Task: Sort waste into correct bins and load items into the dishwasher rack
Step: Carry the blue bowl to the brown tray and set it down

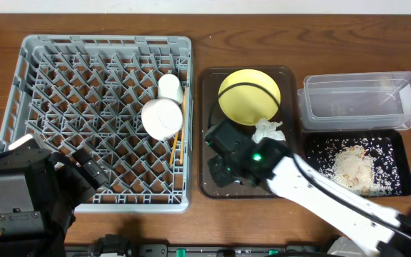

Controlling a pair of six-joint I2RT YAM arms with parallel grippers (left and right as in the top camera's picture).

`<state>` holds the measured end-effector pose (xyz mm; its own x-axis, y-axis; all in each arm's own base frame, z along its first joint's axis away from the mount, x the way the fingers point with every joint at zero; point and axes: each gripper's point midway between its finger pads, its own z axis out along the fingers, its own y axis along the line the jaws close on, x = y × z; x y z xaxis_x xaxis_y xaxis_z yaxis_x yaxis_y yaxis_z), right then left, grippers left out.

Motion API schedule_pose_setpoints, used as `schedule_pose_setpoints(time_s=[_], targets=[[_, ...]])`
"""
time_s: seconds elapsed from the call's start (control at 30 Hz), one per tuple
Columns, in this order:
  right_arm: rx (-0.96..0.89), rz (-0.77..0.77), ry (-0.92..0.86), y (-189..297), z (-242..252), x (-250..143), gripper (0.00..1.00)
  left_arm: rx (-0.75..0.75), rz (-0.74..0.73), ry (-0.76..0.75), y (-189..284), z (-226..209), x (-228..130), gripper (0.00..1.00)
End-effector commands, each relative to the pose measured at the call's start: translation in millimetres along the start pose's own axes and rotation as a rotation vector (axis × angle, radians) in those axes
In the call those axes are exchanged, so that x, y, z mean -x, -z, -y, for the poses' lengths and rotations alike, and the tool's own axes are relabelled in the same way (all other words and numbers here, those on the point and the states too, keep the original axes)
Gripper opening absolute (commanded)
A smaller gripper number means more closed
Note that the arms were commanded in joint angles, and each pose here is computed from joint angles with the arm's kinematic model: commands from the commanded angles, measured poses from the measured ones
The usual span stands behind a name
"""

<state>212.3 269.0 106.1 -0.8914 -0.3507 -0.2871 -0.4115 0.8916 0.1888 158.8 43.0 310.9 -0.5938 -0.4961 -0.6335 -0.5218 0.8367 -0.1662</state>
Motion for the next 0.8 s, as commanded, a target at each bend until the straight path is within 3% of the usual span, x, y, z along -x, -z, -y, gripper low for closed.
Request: schedule_pose_setpoints(time_s=[0.0, 0.33, 0.47, 0.5, 0.77], targets=[[-0.035, 0.001, -0.012, -11.9, -1.1, 3.6, 0.01, 0.017, 0.011, 0.006, 0.6, -3.3, 1.9, 0.98], [-0.033, -0.015, 0.038, -29.2, -4.1, 5.4, 0.04, 0.017, 0.011, 0.006, 0.6, -3.3, 1.9, 0.98], [-0.031, -0.017, 0.073, -29.1, -4.4, 5.1, 0.4, 0.016, 0.011, 0.006, 0.6, -3.3, 1.9, 0.98], [-0.03, -0.016, 0.081, -28.8, -4.6, 5.3, 0.42, 0.017, 0.011, 0.006, 0.6, -3.3, 1.9, 0.98], [-0.069, 0.067, 0.124, -2.3, 7.7, 27.6, 0.36, 0.017, 0.011, 0.006, 0.6, -3.3, 1.9, 0.98]])
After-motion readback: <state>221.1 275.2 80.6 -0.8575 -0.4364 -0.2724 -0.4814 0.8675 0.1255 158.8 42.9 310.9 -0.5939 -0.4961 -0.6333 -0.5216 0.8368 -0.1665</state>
